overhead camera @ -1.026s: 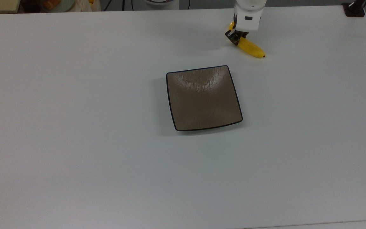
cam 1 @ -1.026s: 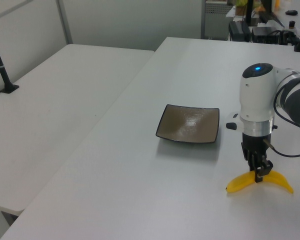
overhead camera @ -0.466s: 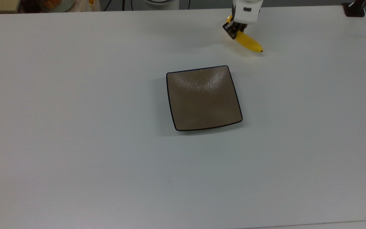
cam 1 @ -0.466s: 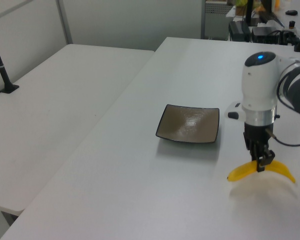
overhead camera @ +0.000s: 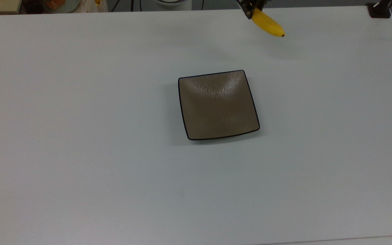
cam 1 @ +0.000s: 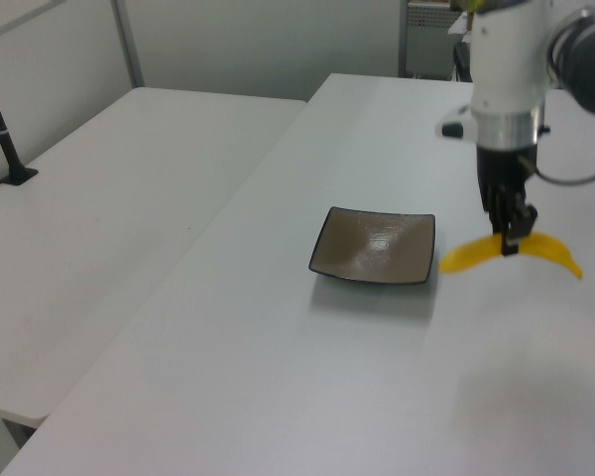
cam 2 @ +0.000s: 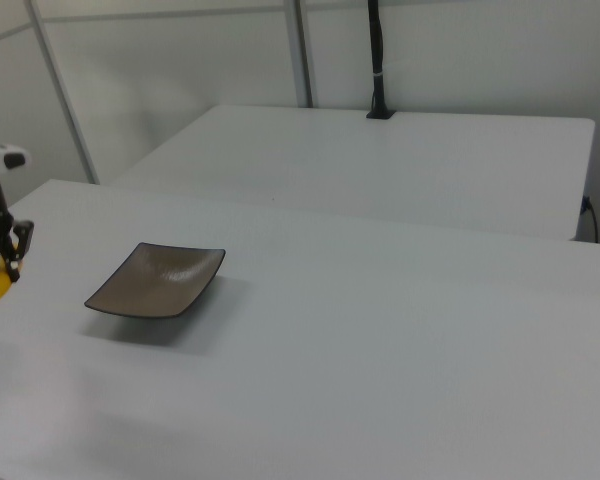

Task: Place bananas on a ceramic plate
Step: 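Carry the banana over the brown plate and lower it onto it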

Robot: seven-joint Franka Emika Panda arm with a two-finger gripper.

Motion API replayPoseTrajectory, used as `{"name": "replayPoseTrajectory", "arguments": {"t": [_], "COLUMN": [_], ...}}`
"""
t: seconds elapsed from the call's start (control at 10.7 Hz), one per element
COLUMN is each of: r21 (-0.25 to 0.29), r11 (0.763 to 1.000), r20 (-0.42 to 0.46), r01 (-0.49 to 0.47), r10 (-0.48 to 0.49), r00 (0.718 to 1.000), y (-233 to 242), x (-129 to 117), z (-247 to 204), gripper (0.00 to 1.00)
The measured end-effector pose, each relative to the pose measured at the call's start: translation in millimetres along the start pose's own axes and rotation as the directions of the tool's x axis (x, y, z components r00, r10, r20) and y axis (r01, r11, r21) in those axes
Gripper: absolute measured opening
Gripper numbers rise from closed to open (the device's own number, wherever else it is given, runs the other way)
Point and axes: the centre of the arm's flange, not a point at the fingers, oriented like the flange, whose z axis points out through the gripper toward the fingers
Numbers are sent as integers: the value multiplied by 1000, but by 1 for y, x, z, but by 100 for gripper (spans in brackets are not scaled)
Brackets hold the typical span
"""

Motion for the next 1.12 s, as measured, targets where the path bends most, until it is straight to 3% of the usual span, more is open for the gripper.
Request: {"name": "replayPoseTrajectory", "arguments": {"t": [0.19,0.47,0.75,0.93,1.12], "r21": [8,26,68,146,189], "r11": [999,989,968,940,917], "r20": [-25,-73,-103,-168,-203], "r01": [-50,-147,-242,-307,-351], "r10": [50,148,249,330,386], "r00": [998,986,963,929,900], "y": [28,84,143,180,206], "x": [0,-4,2,17,33], "z": [-46,-76,-78,-65,-43], "gripper": [31,31,31,31,31]}}
